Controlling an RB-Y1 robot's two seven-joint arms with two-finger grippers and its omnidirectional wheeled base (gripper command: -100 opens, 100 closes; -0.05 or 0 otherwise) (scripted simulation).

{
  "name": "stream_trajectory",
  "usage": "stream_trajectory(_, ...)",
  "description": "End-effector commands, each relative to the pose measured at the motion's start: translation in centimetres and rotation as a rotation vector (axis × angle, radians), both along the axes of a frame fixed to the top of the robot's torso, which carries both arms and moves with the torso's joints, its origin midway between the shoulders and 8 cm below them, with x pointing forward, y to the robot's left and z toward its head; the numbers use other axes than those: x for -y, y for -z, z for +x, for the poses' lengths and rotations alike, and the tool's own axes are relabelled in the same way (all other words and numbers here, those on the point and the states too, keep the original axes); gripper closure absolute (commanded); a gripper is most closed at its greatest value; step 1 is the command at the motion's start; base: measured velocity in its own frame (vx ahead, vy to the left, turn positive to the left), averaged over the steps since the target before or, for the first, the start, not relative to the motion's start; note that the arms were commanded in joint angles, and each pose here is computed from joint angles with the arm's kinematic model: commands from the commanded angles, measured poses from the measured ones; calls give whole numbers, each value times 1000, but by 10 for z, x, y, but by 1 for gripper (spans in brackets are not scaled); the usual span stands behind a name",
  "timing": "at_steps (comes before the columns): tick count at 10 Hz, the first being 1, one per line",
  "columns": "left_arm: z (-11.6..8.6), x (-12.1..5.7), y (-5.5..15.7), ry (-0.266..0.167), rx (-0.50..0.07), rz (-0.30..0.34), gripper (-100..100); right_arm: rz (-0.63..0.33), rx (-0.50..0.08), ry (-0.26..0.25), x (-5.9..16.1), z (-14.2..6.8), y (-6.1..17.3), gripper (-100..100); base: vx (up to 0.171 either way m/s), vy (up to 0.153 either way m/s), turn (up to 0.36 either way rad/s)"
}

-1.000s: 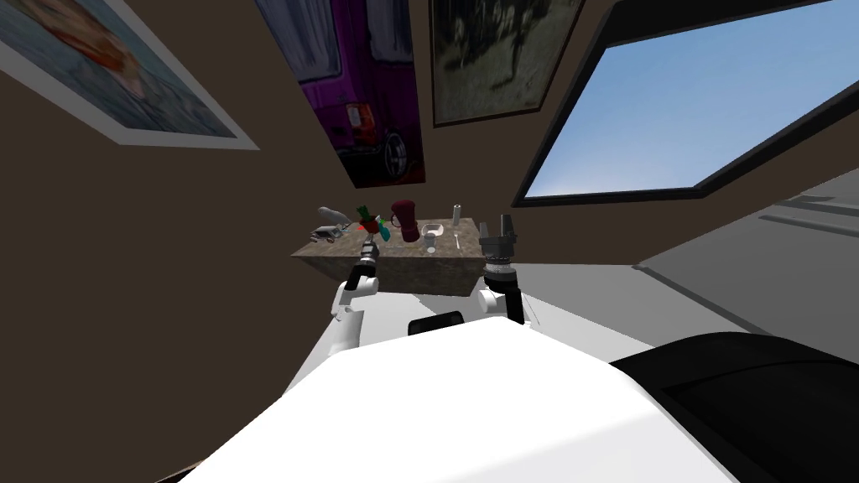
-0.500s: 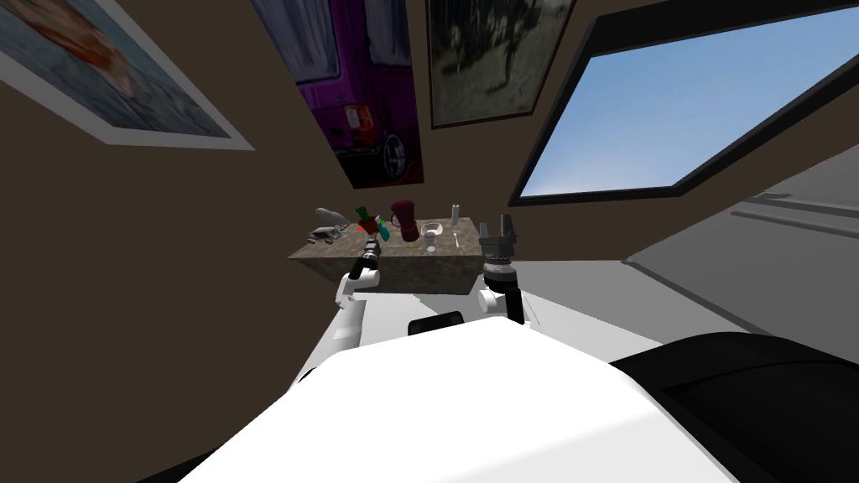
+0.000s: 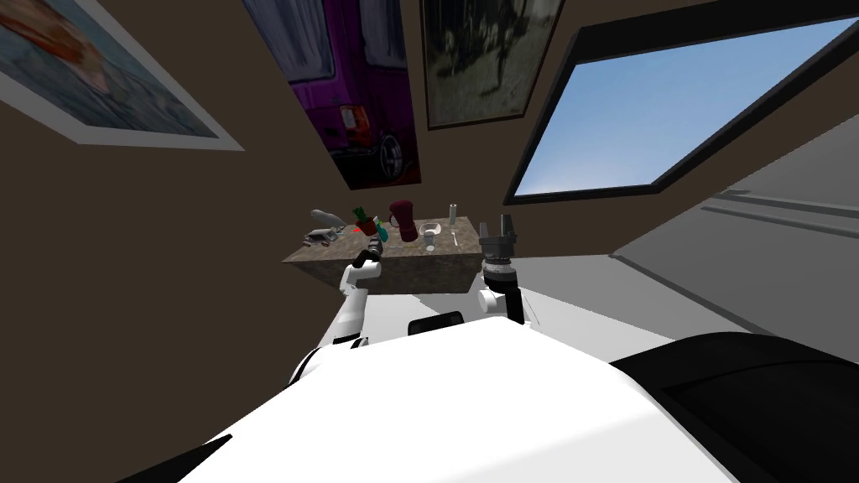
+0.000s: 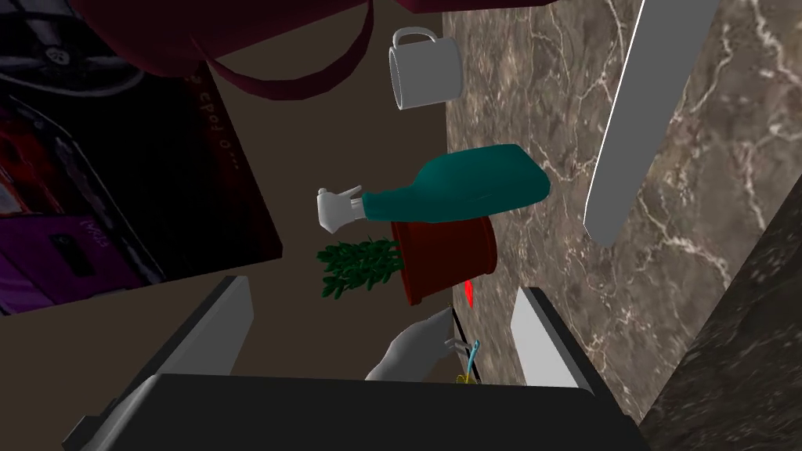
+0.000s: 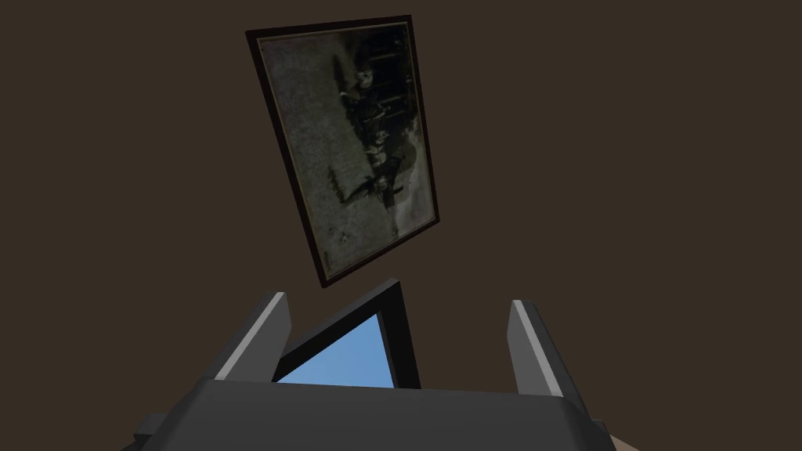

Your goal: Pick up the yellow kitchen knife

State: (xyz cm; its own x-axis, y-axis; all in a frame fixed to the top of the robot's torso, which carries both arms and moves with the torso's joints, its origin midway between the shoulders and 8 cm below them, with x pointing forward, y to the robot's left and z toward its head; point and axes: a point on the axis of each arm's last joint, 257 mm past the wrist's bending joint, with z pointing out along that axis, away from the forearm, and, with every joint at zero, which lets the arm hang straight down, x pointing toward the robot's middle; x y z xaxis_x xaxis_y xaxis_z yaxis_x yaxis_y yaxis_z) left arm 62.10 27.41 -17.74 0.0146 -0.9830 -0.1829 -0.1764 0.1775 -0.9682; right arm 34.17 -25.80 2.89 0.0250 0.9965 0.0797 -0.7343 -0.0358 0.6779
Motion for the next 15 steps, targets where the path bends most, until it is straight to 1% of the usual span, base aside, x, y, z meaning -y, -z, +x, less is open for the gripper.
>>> stream_trajectory(1,0,0,5,-3,-27,0,-100,0,0,0,0,0,0,0,-1,15,9)
stream_trajectory(2,10,-1,11,-9,-68,0,-100,0,0,0,0,0,0,0,1,26,-94)
stream_trajectory(3,9,-1,17,-13,-92,0,-100,0,0,0,0,0,0,0,-2,34,-71)
stream_trajectory(4,18,-2,19,-18,-122,0,-100,0,0,0,0,0,0,0,2,40,-81)
stream_trajectory(5,18,-2,27,-22,-155,-1,-100,0,0,0,0,0,0,0,3,33,-55)
stream_trajectory(6,17,-3,30,-24,-167,-1,-100,0,0,0,0,0,0,0,1,12,-4)
stream_trajectory(7,24,-4,32,-30,-204,-3,-100,0,0,0,0,0,0,0,8,17,-92)
stream_trajectory(8,22,-4,43,-35,-240,-4,-100,0,0,0,0,0,0,0,8,27,-65)
stream_trajectory(9,28,-5,40,-41,-263,-7,-100,0,0,0,0,0,0,0,16,30,-105)
stream_trajectory(10,26,-6,53,-45,-308,-8,-100,0,0,0,0,0,0,0,16,29,-53)
stream_trajectory(11,32,-7,49,-51,-328,-12,-100,0,0,0,0,0,0,0,23,33,-88)
stream_trajectory(12,29,-7,60,-55,-373,-13,-100,0,0,0,0,0,0,0,19,29,-60)
stream_trajectory(13,27,-8,66,-58,-390,-13,-100,0,0,0,0,0,0,0,7,12,7)
stream_trajectory(14,32,-8,65,-64,-426,-19,-100,0,0,0,0,0,0,0,15,13,-70)
stream_trajectory(15,26,-9,78,-70,-466,-20,-100,0,0,0,0,0,0,0,21,18,-76)
